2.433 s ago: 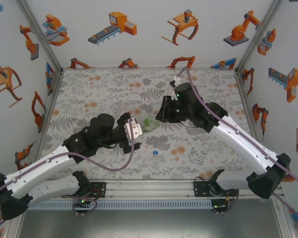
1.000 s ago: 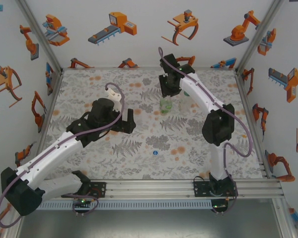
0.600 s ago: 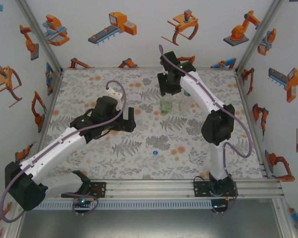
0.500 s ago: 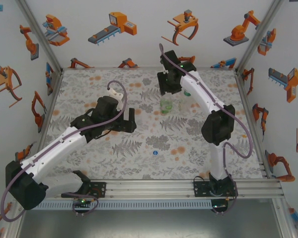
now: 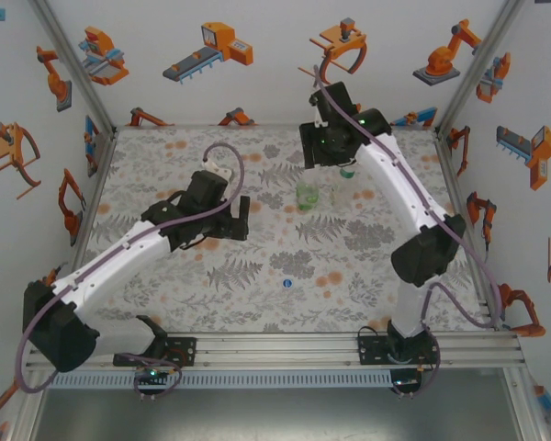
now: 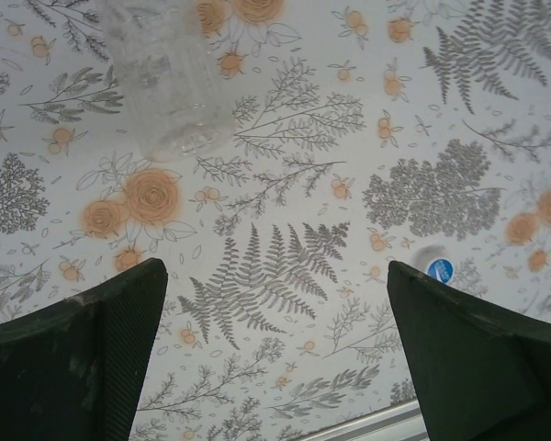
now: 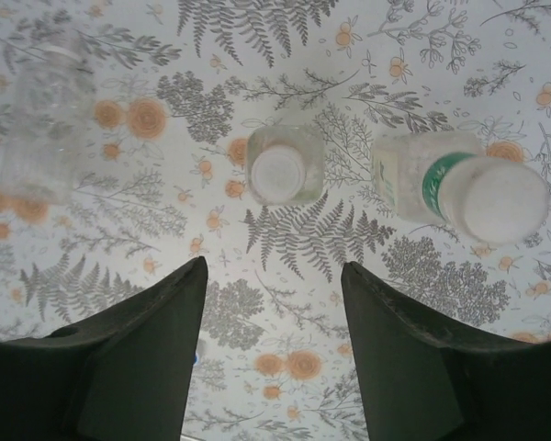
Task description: Screw on the bottle caps
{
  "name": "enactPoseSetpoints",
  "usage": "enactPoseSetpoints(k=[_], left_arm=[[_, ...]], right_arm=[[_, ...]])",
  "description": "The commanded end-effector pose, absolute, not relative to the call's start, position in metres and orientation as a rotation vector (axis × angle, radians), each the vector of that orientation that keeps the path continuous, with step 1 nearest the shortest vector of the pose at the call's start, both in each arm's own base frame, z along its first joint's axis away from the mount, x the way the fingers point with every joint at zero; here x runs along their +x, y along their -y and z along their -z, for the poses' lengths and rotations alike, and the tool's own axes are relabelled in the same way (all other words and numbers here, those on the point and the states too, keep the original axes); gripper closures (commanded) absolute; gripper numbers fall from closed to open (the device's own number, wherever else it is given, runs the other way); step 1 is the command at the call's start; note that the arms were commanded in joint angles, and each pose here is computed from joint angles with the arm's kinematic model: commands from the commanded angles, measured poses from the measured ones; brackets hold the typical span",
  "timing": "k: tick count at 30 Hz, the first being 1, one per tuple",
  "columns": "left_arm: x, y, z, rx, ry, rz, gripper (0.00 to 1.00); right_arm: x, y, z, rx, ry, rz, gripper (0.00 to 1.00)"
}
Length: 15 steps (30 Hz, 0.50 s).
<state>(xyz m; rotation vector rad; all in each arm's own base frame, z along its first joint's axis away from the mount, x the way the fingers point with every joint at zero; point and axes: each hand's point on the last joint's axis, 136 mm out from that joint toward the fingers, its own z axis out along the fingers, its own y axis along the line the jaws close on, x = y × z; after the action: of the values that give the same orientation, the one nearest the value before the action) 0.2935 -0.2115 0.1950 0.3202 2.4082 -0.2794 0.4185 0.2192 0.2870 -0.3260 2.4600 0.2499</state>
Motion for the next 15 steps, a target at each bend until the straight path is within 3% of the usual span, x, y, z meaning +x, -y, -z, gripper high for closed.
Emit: enactPoseSetpoints(k=[1, 4, 15], left_arm=[[0.299, 0.203, -0.186, 0.328, -2.469, 0.172, 0.03], [0.309, 0.204, -0.176, 0.297, -2.525, 0.173, 0.0], [0.358, 0.199, -0.145, 0.21, -2.688, 0.084, 0.08]], right_arm=[[0.398, -0.208, -0.309, -0.303, -2.408, -0.292, 0.4], [0.379, -0.194, -0.32, -0.281, -2.356, -0.288, 0.39], [0.319, -0.129, -0.345, -0.162, -2.238, -0.163, 0.39]])
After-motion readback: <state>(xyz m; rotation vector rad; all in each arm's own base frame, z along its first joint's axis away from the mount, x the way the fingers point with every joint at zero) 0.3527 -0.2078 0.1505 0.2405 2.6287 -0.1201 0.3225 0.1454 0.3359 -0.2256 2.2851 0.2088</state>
